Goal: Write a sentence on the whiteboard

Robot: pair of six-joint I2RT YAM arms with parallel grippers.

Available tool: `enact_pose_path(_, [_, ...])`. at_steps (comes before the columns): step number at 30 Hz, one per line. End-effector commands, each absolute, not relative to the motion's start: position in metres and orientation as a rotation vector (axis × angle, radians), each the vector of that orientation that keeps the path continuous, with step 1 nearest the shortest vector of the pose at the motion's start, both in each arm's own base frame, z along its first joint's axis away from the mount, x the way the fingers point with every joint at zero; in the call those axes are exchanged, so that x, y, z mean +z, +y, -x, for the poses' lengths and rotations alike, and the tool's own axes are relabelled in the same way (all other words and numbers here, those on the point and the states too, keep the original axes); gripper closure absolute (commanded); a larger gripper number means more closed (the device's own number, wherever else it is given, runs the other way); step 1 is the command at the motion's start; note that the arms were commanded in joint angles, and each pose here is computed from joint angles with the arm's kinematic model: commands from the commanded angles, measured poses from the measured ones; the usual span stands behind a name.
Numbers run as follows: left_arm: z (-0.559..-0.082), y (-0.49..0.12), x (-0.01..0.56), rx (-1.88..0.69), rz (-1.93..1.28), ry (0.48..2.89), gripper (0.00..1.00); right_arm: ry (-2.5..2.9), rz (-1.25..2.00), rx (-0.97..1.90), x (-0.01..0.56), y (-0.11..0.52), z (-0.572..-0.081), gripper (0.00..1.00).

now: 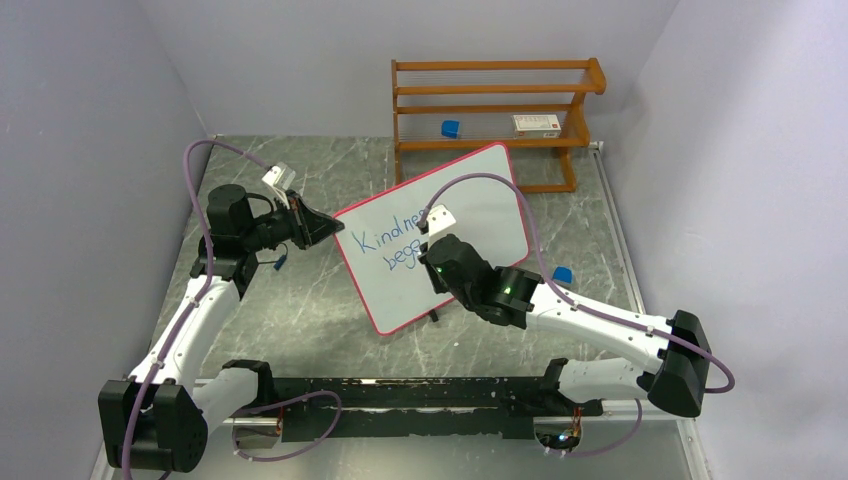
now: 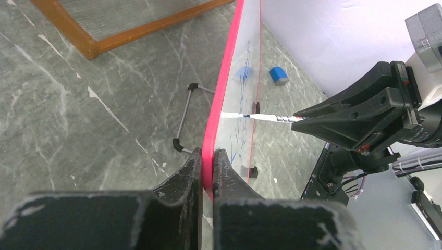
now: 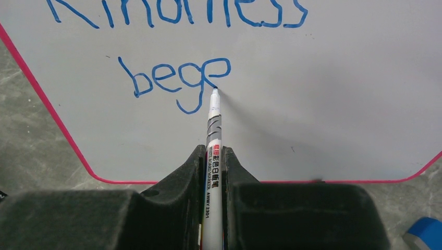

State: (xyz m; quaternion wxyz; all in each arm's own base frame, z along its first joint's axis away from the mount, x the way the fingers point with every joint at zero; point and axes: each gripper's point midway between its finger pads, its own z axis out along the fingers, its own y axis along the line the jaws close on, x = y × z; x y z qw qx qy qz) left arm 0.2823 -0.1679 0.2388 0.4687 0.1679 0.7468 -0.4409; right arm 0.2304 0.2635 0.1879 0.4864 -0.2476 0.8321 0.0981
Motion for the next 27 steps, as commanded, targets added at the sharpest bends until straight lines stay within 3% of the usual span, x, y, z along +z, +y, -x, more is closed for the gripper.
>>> enact_pose_path(1, [-0.285, -0.162, 0.209, -1.018, -0.399, 1.917, 0.95, 2.042, 0.568, 0.171, 0.182, 0.252, -0.235, 1.0])
enact_pose_path(27, [-0.286, -0.162, 0.209, -1.019, -0.397, 1.918, 0.95, 1.971, 0.488, 0.228, 0.208, 0.241, -0.241, 1.0])
